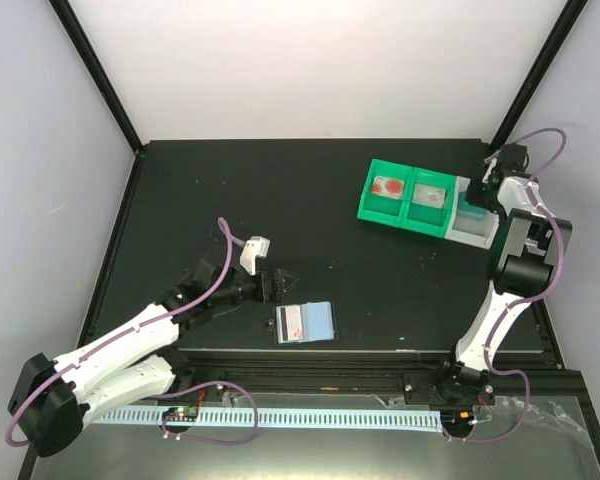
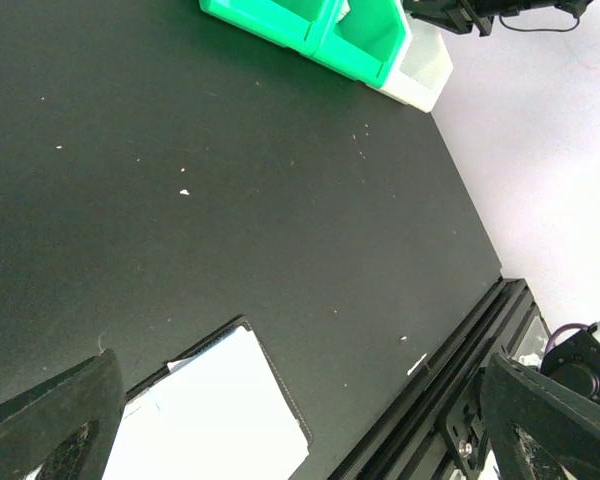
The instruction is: Take the credit cards out of the card holder
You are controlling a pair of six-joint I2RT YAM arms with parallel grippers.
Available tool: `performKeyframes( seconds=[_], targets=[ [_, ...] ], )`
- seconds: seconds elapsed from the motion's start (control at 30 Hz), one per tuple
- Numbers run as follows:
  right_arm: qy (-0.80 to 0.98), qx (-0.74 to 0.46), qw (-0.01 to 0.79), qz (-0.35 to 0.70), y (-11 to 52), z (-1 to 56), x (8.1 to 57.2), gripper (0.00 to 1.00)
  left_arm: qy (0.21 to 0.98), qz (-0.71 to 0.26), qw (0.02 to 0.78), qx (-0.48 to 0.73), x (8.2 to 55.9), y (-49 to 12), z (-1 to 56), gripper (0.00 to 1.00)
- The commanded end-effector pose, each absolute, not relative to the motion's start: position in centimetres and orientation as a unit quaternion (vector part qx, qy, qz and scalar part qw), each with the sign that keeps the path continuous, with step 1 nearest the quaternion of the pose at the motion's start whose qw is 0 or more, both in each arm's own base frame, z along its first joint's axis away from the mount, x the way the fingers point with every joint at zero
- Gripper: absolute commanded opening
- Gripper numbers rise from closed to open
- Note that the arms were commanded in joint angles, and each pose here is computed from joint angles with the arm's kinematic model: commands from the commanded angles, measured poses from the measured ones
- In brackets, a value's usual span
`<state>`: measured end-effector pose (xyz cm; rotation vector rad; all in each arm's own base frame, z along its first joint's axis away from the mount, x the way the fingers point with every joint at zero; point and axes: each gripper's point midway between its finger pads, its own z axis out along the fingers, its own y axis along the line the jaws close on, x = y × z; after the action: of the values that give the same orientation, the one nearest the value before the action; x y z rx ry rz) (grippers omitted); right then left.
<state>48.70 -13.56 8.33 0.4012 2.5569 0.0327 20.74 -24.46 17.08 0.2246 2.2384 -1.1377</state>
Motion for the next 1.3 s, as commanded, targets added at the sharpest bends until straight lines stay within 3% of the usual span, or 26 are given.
performKeyframes(
  seconds=[0.0, 0.47, 0.83, 1.03, 1.27],
  targets=[
    [0.946, 0.168, 0.277, -0.027, -15.5, 9.2, 48.9, 0.23, 0.830, -0.447, 0.321, 0.088, 21.4, -25.0, 19.4, 0.99],
    [0.925, 0.234, 0.299, 0.018, -14.0, 11.6, 48.1, 0.42, 0.864, -0.409, 0.285, 0.067, 21.3, -24.2, 15.7, 0.99],
    [0.912, 0.235, 0.311, 0.130, -6.9, 12.9, 43.0, 0.43, 0.888, -0.396, 0.217, 0.091, 20.0, -24.9, 12.8, 0.99],
    [0.899, 0.196, 0.318, 0.229, -0.9, 14.6, 39.9, 0.43, 0.886, -0.405, 0.213, 0.082, 19.5, -24.7, 13.1, 0.98],
    [0.902, 0.115, 0.330, 0.255, 5.5, 17.7, 36.0, 0.44, 0.878, -0.420, 0.221, 0.066, 18.9, -24.1, 13.6, 0.97]
  ],
)
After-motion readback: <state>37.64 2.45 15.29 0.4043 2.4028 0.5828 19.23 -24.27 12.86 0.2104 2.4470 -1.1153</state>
